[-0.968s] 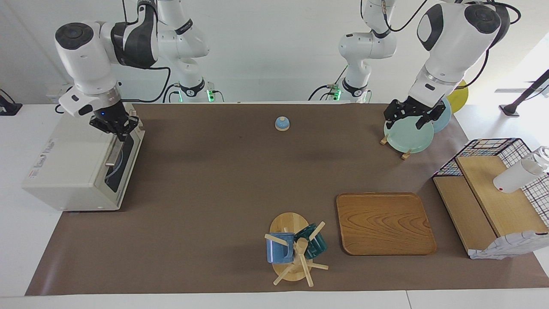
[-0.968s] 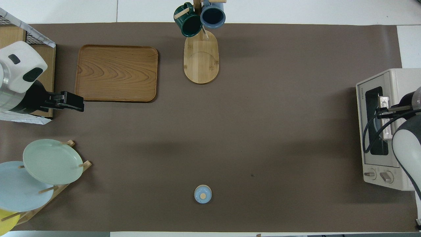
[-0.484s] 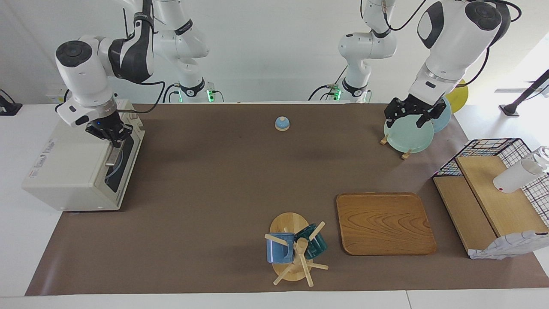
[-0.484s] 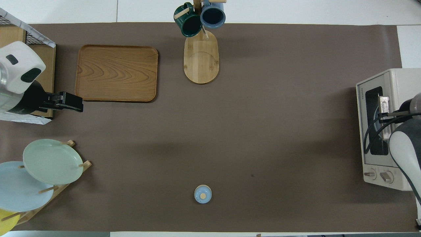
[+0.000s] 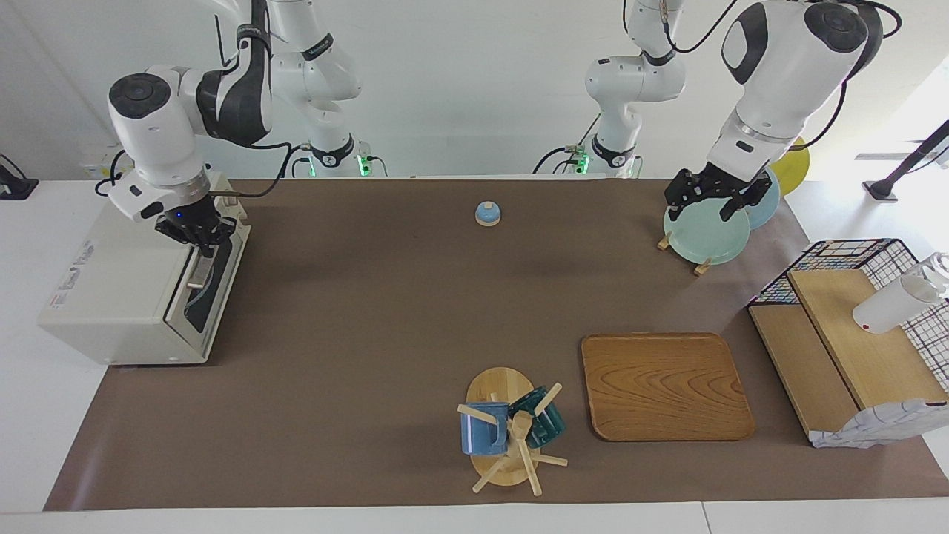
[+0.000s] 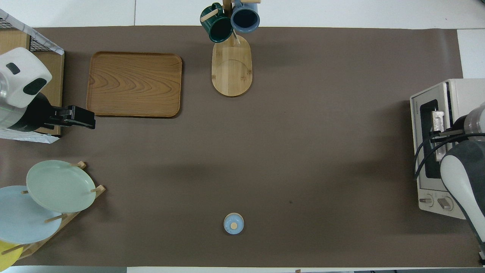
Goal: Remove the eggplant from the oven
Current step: 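Pull the toaster oven door down open with the right gripper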
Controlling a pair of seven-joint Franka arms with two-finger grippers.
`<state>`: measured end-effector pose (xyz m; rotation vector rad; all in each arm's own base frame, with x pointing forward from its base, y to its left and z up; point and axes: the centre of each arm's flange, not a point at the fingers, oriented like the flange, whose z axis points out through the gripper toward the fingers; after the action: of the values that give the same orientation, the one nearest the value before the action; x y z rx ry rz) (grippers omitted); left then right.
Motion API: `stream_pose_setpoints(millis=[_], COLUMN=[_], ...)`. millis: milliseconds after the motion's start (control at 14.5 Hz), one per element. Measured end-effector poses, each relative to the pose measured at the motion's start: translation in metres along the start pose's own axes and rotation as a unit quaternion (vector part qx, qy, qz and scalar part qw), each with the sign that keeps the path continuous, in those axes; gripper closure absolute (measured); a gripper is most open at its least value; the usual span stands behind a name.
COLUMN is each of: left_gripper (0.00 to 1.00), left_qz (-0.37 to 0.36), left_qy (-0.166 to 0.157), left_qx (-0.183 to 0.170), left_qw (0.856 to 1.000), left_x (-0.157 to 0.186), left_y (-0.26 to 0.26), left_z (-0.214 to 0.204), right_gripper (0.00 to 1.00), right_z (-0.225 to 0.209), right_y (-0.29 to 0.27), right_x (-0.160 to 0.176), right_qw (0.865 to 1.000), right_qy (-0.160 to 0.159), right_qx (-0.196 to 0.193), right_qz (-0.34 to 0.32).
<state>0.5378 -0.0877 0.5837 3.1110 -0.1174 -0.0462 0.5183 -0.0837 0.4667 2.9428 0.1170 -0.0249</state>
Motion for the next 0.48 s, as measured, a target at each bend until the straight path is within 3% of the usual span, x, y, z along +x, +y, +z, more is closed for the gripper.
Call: stream_pose_setpoints(millis=[484], left_gripper=[0.0], left_qz=[-0.005], left_qy=[0.0], left_qx=[0.0], left_qw=[1.0], left_x=[0.0], left_y=[-0.005], left_z=[0.0], right_gripper=[0.99], right_z=[0.022], right_y=[-0.067], right_x=[0.019], right_qw=[1.0], right_qy=[0.017], right_qx=[0.008], right_qz=[-0.008])
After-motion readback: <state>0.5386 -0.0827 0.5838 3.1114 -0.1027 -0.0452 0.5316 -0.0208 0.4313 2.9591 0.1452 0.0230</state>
